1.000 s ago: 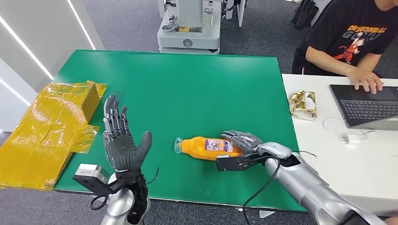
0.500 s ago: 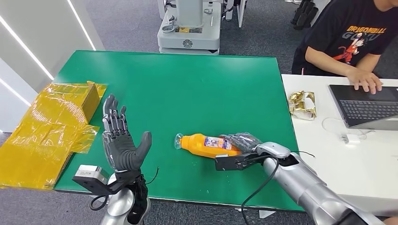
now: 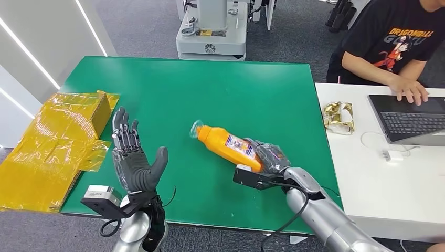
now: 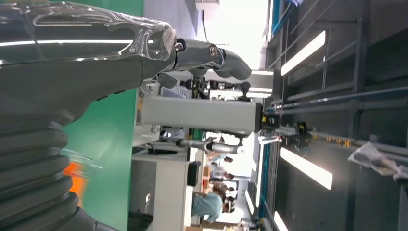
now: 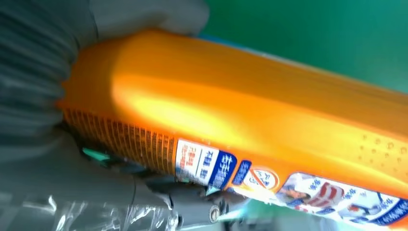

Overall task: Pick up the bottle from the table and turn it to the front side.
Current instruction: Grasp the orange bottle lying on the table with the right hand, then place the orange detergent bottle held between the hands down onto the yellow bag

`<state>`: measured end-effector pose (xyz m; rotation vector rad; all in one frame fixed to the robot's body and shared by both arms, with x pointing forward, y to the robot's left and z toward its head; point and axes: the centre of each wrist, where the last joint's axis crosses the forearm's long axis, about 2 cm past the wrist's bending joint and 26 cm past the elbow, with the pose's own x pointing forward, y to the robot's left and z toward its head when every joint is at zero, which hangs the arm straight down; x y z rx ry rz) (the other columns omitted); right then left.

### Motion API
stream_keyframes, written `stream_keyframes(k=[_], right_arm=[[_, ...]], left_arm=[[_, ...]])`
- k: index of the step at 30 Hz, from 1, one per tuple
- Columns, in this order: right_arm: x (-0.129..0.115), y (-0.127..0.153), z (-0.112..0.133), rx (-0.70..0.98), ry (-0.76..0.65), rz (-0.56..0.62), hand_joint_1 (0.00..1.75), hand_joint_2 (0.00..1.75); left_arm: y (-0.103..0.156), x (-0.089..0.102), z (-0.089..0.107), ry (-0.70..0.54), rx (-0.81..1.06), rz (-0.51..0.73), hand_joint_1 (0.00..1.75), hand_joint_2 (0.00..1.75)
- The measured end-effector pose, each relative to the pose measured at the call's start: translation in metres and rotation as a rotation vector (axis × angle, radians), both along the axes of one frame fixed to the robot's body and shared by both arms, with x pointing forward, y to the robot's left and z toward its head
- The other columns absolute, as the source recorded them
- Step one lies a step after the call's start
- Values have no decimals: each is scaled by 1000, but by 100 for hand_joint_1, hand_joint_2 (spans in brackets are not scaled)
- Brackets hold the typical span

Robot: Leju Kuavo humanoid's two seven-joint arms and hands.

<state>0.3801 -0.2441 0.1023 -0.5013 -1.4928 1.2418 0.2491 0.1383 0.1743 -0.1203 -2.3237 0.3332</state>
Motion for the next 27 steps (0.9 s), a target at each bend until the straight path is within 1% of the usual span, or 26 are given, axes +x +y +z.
stream_keyframes(k=[3, 8, 10, 14, 18, 20, 23, 27], right_arm=[[-7, 9, 3, 98, -71, -46, 175, 175], [-14, 12, 4, 167, -107, -62, 175, 175], [-19, 14, 4, 214, -188, -61, 175, 175], [-36, 23, 5, 346, -417, -97, 175, 175], [-59, 32, 4, 446, -546, -149, 175, 175], [-68, 36, 3, 472, -578, -161, 175, 175], [-81, 39, 1, 491, -581, -157, 175, 175], [-88, 41, -2, 500, -569, -123, 175, 175]], left_arm=[[0, 0, 0, 3, -1, 11, 0, 175], [0, 0, 0, 6, -3, 12, 0, 175], [0, 0, 0, 15, -12, 10, 0, 175], [-2, 0, -2, 49, -40, -4, 0, 175], [-4, 0, -5, 75, -65, -49, 0, 175], [-5, 0, -6, 86, -72, -75, 0, 175], [-7, 0, -9, 100, -72, -92, 0, 175], [-11, -1, -13, 119, -71, -126, 0, 175]])
